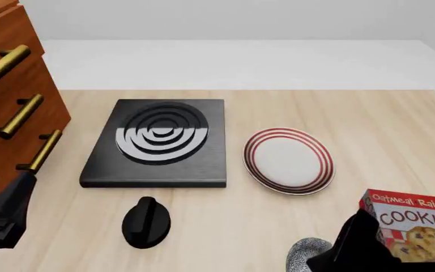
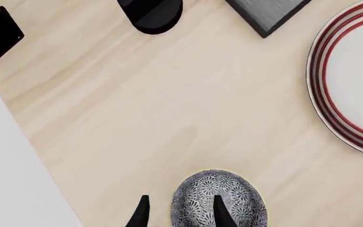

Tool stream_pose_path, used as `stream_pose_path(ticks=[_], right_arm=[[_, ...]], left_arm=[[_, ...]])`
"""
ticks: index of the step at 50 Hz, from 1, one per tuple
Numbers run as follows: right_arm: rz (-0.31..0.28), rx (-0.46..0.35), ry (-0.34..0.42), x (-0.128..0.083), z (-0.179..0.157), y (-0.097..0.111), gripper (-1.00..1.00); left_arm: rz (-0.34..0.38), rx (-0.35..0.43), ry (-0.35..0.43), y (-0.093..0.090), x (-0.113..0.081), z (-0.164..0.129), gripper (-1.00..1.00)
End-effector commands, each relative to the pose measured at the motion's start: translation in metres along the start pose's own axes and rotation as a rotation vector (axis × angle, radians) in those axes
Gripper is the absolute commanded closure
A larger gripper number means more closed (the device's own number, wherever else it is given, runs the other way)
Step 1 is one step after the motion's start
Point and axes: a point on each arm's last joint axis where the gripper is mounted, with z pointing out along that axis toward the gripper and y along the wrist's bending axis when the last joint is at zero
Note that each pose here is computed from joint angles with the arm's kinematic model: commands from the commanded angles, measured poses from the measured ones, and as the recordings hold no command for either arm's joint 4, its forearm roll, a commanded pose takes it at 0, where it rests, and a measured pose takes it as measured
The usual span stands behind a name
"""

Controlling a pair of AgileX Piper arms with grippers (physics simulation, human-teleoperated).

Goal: Pick the akita bowl on the ramekin and place it on the plate.

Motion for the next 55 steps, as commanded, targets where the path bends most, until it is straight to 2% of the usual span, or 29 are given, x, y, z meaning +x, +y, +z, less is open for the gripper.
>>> stream_pose_path(ticks=[1, 55], right_arm=[[0.008, -0.003, 0.024, 0.005, 0.006, 0.001, -1.0], [0.044, -0.009, 0.094, 0.016, 0.023, 0.004, -1.0]], left_arm=[[0.0, 0.003, 0.004, 0.0, 0.0, 0.001, -1.0], [0.0, 0.014, 0.017, -0.001, 0.001, 0.004, -1.0]])
